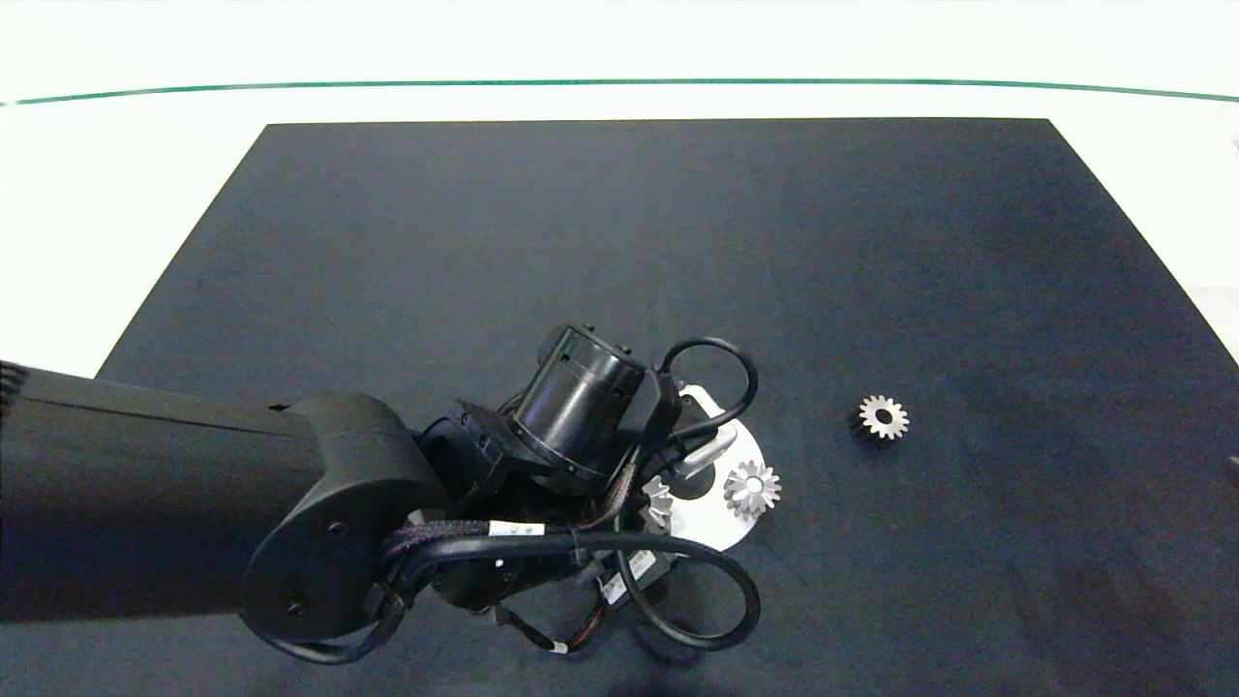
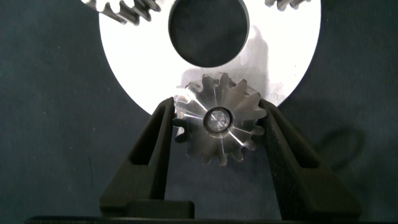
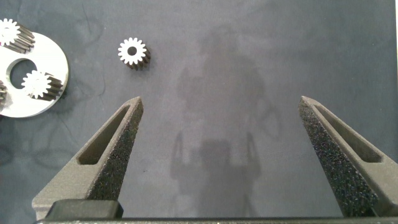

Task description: Remove an incorrectly installed larger gear and replace it with the correct smaller gear

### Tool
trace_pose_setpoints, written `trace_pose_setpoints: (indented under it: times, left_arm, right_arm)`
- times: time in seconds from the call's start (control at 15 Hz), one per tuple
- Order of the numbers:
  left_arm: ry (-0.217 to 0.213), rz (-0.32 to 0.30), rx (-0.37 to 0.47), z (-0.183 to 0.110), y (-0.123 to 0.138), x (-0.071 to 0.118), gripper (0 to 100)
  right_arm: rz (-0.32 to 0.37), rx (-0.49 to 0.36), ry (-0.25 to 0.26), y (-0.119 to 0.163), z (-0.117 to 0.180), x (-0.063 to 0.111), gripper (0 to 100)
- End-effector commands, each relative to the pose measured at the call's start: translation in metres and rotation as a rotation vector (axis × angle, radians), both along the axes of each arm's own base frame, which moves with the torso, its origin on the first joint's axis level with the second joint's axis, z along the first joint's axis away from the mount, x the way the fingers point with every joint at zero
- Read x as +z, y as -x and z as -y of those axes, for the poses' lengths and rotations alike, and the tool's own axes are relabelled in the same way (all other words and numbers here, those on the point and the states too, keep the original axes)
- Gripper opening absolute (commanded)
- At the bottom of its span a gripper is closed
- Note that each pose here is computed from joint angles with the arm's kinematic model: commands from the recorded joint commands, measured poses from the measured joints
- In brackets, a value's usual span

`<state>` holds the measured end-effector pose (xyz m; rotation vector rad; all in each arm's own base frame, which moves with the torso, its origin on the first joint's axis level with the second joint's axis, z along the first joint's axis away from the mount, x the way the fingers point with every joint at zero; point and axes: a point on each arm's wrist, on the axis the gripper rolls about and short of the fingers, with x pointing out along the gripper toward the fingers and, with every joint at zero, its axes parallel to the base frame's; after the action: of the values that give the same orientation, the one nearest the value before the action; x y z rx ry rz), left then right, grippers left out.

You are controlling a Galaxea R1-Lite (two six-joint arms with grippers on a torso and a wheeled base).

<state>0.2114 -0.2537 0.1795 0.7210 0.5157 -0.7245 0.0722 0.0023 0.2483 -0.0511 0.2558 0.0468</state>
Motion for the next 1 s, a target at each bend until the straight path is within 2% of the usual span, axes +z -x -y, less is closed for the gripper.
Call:
trace_pose_setpoints:
  times: [0.07,0.33,0.6,0.8,1.0]
  left_arm:
    - [-0.008,-0.005,0.001,0.0008,-0.0006,-0.0024,25]
    - [-0.007,-0.004,0.001,0.0017,-0.0014,-0.0017,25]
    - [-0.032,-0.026,0.004,-0.0029,0.0017,0.0005,25]
    - [-0.025,-0.027,0.007,-0.0022,0.0018,0.0018,25]
    - [-0.038,-0.038,0.008,-0.0035,0.0028,0.0028,25]
  right_arm:
    - [0.001,0.001,0.001,0.0005,0.0000,-0.0001,100]
    - [0.004,0.001,0.001,0.0013,0.0000,0.0001,100]
    - [0.002,0.001,0.001,0.0016,0.0000,-0.0003,100]
    - [0.002,0.001,0.001,0.0029,0.0000,-0.0019,100]
    - [0.004,0.001,0.001,0.0029,0.0000,-0.0015,100]
